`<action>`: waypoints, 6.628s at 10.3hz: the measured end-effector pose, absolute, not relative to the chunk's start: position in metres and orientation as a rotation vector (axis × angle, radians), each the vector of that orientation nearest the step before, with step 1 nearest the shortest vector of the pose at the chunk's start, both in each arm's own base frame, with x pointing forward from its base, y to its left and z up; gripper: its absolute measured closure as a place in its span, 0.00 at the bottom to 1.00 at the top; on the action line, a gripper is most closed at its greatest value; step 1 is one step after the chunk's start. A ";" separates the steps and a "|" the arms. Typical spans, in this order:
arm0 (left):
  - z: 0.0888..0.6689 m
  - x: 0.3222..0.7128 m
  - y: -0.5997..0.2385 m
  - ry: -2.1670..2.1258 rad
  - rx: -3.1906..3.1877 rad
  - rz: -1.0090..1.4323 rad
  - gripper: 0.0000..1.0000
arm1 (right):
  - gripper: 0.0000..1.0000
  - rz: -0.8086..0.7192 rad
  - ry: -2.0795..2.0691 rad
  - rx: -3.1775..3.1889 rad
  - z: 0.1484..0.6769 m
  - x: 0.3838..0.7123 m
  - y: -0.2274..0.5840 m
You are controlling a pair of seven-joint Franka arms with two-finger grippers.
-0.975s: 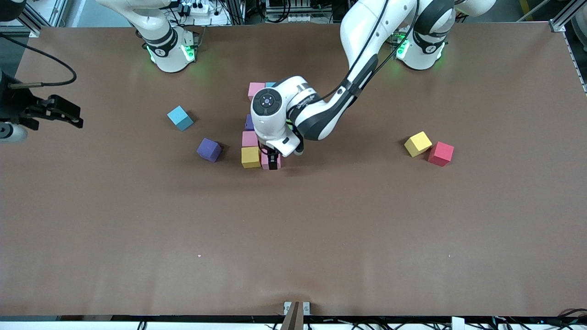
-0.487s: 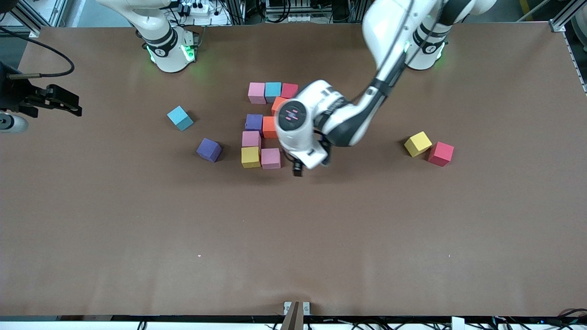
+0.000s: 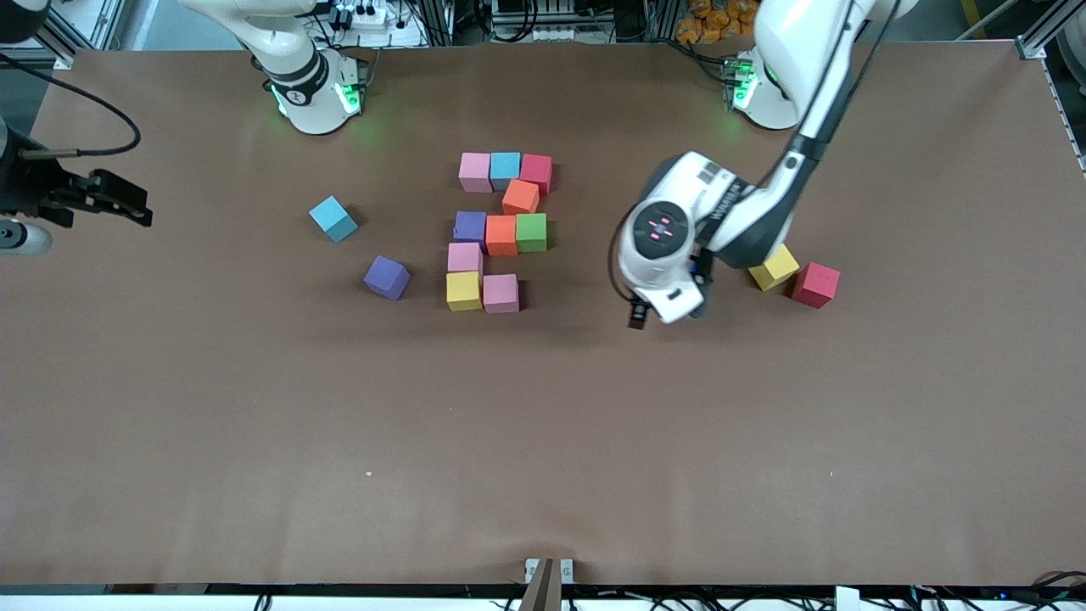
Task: Form number 2 with 11 blocks
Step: 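Grasp the yellow cube beside the red cube with the left gripper, then carry the yellow cube toward the cube group with the left gripper, then lower the yellow cube beside pink and open the left gripper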
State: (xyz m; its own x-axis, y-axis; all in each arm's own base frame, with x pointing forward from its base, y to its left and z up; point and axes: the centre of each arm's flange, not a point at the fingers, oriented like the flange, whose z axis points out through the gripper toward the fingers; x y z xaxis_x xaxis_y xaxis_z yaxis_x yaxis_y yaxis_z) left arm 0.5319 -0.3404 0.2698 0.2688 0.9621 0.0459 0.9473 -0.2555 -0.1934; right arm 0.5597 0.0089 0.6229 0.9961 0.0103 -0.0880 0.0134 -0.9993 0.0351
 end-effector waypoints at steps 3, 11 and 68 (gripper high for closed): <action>0.240 0.545 -0.255 -1.645 -2.394 0.216 0.00 | 0.00 -0.131 -0.013 3.103 0.613 0.554 -0.001; 0.239 0.512 -0.118 -1.081 -2.682 0.420 0.00 | 0.00 -0.172 -0.341 3.080 0.605 0.551 -0.029; 0.187 0.488 -0.523 -2.293 -2.186 0.400 0.37 | 0.00 -0.042 -0.054 3.168 0.620 0.556 -0.058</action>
State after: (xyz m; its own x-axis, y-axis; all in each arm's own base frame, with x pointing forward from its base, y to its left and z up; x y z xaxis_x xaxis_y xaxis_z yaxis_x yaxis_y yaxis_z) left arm 0.4876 -0.5226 0.1867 -0.0617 0.9761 -0.2083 0.9890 0.0317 -0.1442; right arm 0.5556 -0.0584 0.6197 0.9991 -0.0339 -0.0269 -0.0346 -0.9990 -0.0270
